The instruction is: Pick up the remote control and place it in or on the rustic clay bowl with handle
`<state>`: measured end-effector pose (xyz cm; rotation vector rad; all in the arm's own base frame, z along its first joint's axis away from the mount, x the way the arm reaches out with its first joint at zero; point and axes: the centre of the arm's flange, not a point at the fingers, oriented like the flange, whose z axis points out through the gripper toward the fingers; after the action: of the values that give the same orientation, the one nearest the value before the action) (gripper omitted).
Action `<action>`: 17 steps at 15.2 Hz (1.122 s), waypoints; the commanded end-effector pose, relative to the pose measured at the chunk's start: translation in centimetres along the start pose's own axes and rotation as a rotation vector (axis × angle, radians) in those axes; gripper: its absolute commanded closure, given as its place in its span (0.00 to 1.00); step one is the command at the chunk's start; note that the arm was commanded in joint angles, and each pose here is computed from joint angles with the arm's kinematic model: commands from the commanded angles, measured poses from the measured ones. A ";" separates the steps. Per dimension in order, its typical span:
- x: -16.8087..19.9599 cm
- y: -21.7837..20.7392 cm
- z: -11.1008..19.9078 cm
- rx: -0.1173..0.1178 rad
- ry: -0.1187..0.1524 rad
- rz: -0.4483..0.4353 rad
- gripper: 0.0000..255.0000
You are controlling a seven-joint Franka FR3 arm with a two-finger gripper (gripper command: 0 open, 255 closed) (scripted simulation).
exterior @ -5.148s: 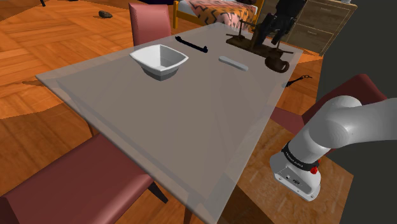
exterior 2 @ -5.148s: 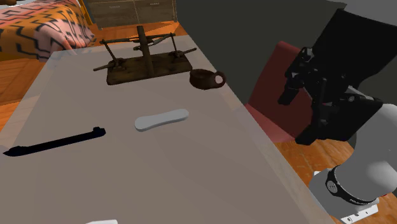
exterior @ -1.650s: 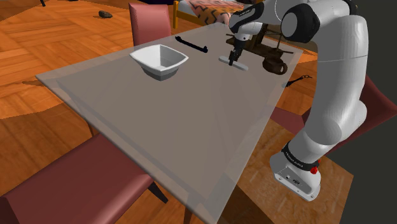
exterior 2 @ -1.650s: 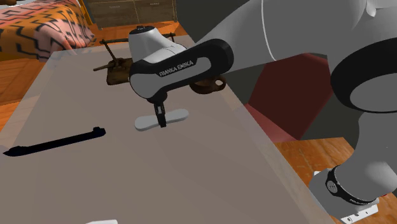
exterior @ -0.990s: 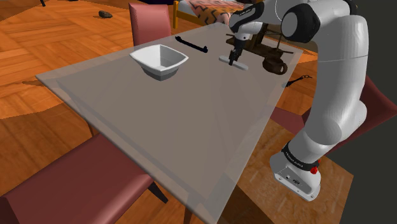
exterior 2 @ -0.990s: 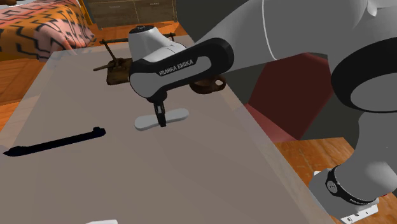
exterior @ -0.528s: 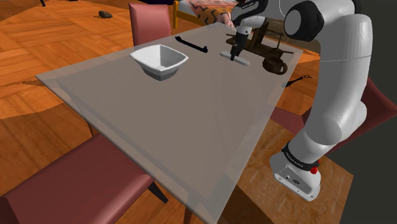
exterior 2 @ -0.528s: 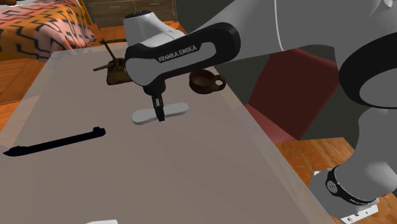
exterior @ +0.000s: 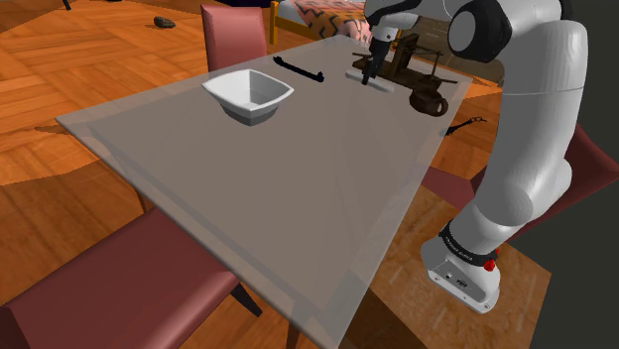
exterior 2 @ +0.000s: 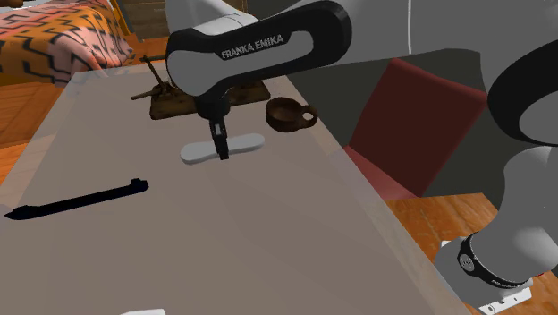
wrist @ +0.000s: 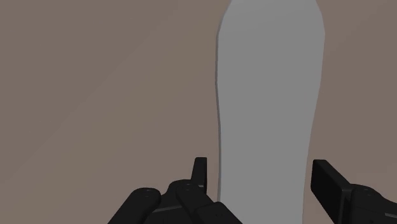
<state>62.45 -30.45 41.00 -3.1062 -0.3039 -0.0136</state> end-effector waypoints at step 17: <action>0.0 -0.1 -9.1 0.000 0.000 0.000 1.00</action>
<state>62.40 -30.58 49.70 -3.1061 -0.3037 -0.0139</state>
